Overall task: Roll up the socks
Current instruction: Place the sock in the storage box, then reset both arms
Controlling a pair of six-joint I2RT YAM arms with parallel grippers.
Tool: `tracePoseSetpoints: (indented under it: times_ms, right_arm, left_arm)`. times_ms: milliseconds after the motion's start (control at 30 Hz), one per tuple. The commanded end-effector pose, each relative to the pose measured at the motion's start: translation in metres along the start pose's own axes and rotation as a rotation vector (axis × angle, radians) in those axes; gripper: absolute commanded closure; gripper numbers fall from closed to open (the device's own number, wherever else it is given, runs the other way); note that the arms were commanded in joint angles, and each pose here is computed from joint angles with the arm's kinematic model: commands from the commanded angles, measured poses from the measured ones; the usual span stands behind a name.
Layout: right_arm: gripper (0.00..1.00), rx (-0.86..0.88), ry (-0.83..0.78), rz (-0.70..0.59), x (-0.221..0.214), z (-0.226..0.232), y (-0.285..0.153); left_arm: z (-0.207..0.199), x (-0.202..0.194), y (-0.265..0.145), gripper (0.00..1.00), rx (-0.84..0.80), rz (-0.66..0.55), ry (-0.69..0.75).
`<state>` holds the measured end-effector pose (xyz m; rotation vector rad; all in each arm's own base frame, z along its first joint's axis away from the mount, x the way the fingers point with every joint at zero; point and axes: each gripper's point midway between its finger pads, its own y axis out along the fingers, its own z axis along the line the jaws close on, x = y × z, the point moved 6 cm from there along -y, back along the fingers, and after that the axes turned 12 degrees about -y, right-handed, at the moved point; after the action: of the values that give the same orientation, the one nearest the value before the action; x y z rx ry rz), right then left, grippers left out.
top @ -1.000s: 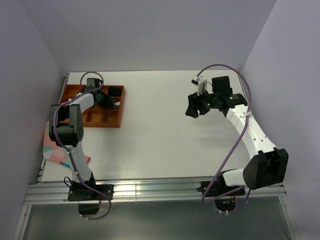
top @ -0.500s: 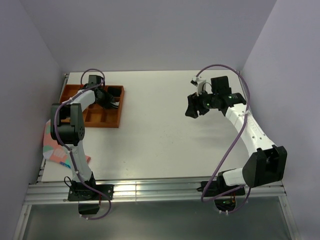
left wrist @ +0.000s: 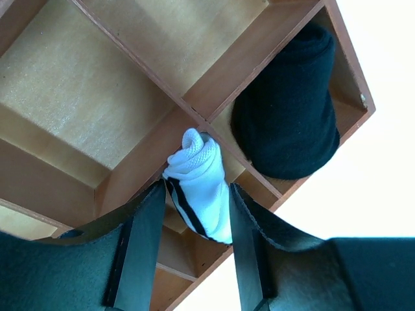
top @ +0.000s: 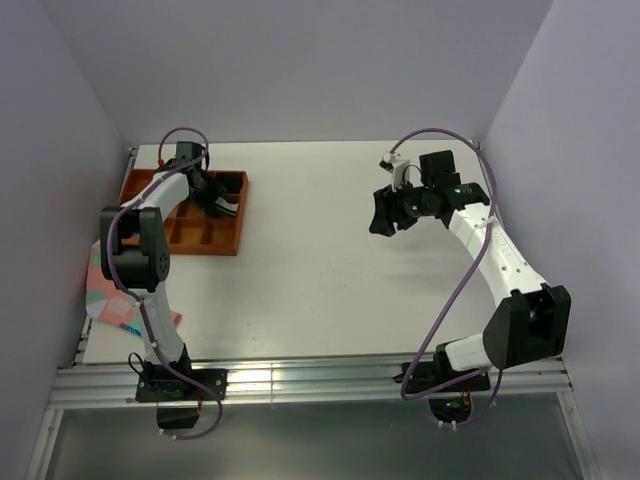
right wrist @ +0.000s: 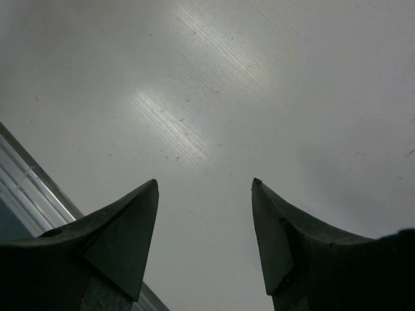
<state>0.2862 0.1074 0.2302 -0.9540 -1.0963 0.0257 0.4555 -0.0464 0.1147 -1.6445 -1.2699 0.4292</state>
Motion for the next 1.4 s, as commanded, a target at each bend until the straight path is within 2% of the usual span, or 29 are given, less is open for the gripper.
tracePoseSetpoints:
  times_ms: [0, 100, 267, 333, 433, 533, 567, 700, 867, 967, 1367]
  right_arm:
    - [0.33, -0.014, -0.037, -0.045, 0.016, -0.003, -0.010]
    - [0.33, -0.019, -0.032, -0.042, 0.016, -0.004, -0.010]
    - [0.32, -0.045, -0.041, -0.063, 0.019, -0.004, -0.014]
    - [0.32, -0.070, -0.046, -0.072, 0.018, -0.004, -0.016]
    - [0.30, -0.110, -0.058, -0.119, 0.022, -0.003, -0.025]
    - [0.28, -0.120, -0.058, -0.153, 0.025, 0.000, -0.032]
    - [0.28, -0.112, -0.061, -0.162, 0.026, 0.002, -0.034]
    - [0.25, -0.145, -0.069, -0.197, 0.021, 0.005, -0.042]
    - [0.20, -0.209, -0.092, -0.265, 0.019, 0.011, -0.058]
    - [0.19, -0.220, -0.096, -0.277, 0.017, 0.016, -0.064]
    - [0.16, -0.219, -0.087, -0.291, 0.013, 0.019, -0.065]
  left_arm:
    - [-0.016, 0.012, -0.036, 0.50, -0.058, -0.072, 0.034]
    - [-0.018, 0.012, -0.050, 0.43, -0.074, -0.086, 0.034]
    - [-0.033, 0.005, -0.081, 0.43, -0.148, -0.117, 0.066]
    - [-0.046, 0.001, -0.106, 0.43, -0.233, -0.137, 0.102]
    - [-0.067, -0.029, -0.144, 0.43, -0.368, -0.132, 0.203]
    - [-0.088, -0.074, -0.184, 0.42, -0.513, -0.132, 0.337]
    - [-0.091, -0.103, -0.195, 0.42, -0.556, -0.090, 0.381]
    - [-0.089, -0.148, -0.233, 0.42, -0.720, -0.028, 0.431]
    - [-0.075, -0.200, -0.257, 0.42, -0.840, -0.021, 0.581]
    - [-0.060, -0.222, -0.254, 0.42, -0.855, 0.005, 0.634]
    - [-0.055, -0.237, -0.264, 0.42, -0.912, 0.041, 0.681]
